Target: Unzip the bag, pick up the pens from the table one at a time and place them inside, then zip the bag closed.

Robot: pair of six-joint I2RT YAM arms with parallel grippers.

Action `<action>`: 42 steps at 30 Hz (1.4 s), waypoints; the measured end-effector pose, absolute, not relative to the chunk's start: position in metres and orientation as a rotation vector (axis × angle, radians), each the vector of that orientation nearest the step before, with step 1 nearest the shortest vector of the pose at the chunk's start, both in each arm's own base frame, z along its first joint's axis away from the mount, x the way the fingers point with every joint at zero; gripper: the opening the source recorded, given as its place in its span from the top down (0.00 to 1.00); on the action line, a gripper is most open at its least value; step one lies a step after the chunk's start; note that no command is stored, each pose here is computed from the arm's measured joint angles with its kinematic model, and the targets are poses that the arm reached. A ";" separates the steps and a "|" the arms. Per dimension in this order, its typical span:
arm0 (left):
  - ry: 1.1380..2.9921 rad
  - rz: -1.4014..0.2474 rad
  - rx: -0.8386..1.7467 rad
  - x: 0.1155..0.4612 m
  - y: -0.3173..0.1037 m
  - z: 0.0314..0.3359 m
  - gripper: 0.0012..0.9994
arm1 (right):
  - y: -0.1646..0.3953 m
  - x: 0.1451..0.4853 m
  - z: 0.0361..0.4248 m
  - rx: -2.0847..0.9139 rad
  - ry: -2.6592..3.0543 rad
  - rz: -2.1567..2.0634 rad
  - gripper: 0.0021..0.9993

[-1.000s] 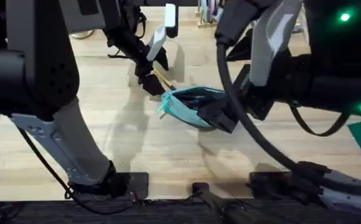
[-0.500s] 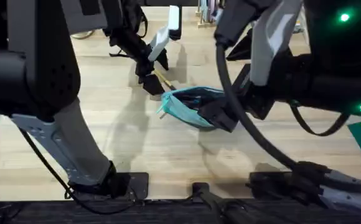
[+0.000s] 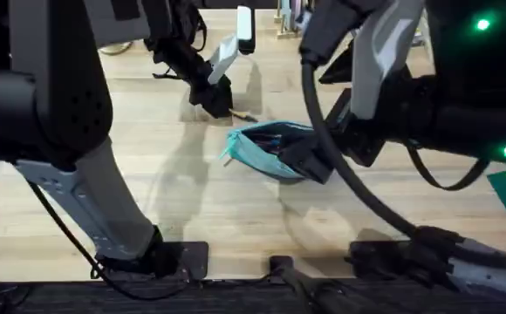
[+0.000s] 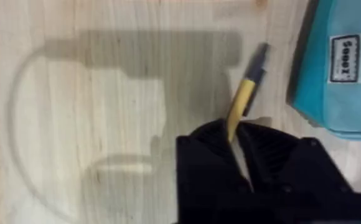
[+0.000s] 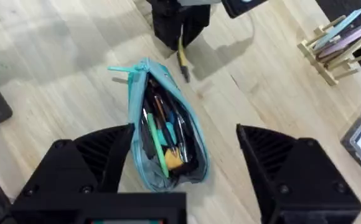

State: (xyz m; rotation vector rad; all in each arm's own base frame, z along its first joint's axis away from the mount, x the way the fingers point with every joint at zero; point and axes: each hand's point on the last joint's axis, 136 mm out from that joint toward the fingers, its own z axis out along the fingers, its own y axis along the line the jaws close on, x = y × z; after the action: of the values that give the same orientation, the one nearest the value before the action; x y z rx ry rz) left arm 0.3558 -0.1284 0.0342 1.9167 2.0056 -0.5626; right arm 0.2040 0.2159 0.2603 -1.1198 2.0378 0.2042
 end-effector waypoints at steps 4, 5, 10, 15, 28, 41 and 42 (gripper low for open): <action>2.014 -0.574 1.911 0.354 -0.129 0.035 0.95 | 0.216 0.204 0.260 -1.120 2.038 0.204 0.00; 2.014 -0.576 1.909 0.354 -0.129 0.036 0.95 | 0.216 0.204 0.260 -1.120 2.038 0.204 0.00; 2.018 -0.577 1.906 0.354 -0.129 0.036 0.96 | 0.216 0.204 0.260 -1.119 2.037 0.204 0.00; 2.029 -0.522 1.924 0.354 -0.123 0.038 0.96 | 0.213 0.206 0.260 -1.109 2.039 0.182 0.00; 2.072 -0.206 1.951 0.354 -0.085 0.082 0.96 | 0.211 0.208 0.260 -1.102 2.041 0.164 0.00; 1.989 -0.089 1.909 0.340 -0.083 0.142 0.96 | 0.211 0.208 0.261 -1.095 2.044 0.163 0.00; 1.983 -0.082 1.907 0.338 -0.083 0.146 0.96 | 0.211 0.208 0.261 -1.092 2.045 0.165 0.00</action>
State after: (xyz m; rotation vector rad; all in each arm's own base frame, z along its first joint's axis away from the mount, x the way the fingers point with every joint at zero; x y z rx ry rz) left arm 0.3377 -0.0825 0.1460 1.9068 1.9827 -0.0817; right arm 0.2081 0.2107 0.2609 -1.0917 2.0450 0.1651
